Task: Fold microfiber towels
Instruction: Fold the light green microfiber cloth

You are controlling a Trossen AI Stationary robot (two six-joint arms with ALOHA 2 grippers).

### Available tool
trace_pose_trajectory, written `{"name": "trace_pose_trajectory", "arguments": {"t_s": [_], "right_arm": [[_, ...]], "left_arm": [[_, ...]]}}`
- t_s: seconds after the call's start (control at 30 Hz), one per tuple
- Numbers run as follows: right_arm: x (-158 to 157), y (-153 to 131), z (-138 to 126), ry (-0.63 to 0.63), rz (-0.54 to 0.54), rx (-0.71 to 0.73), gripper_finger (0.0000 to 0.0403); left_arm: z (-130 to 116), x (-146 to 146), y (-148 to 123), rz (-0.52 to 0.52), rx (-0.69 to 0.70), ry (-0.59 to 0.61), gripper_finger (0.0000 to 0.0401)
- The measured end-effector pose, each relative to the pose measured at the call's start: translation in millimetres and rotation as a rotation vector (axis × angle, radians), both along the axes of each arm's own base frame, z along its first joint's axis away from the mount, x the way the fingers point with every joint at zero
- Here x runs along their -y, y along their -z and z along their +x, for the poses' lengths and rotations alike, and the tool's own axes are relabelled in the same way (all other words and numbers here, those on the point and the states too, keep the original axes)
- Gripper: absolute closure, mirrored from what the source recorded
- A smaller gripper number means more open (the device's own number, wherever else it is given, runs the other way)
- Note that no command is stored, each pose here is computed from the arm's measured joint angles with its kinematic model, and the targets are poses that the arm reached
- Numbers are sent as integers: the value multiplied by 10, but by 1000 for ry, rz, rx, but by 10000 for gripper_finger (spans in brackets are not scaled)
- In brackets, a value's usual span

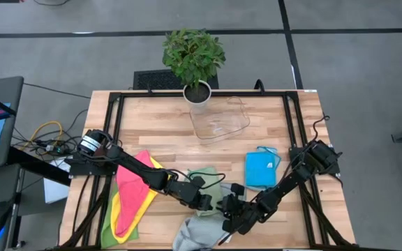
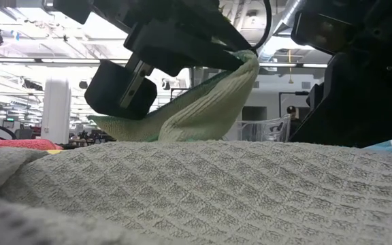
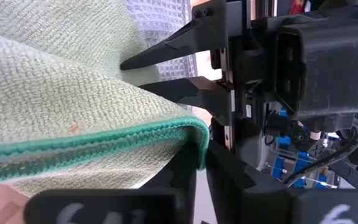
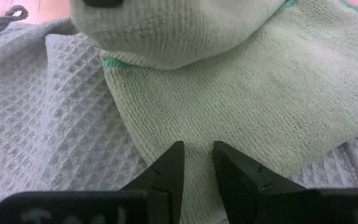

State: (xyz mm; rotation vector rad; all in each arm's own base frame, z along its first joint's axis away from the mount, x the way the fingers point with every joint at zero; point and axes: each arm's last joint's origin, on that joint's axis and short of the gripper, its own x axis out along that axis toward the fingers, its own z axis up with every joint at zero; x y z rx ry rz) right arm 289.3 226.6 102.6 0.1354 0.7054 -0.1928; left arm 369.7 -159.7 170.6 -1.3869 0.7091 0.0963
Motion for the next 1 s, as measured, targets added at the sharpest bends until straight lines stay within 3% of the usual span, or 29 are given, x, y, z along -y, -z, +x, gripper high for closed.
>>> {"name": "trace_pose_trajectory", "arguments": {"t_s": [0.33, 0.5, 0.7, 0.87, 1.0], "right_arm": [[0, 0, 0, 0, -1, 0, 290], [-1, 0, 0, 1, 1, 1, 290], [2, 2, -2, 1, -2, -3, 290], [-23, -124, -48, -37, -1, -3, 290], [-23, -346, -106, -54, 15, 18, 290]], "left_arm": [[-3, 8, -1, 20, 9, 18, 284], [37, 5, -66, -6, 81, 22, 230], [75, -15, -126, -88, 88, 160, 192], [128, -61, -456, -137, 186, 246, 186], [53, -130, -878, -100, 278, 312, 186]]}}
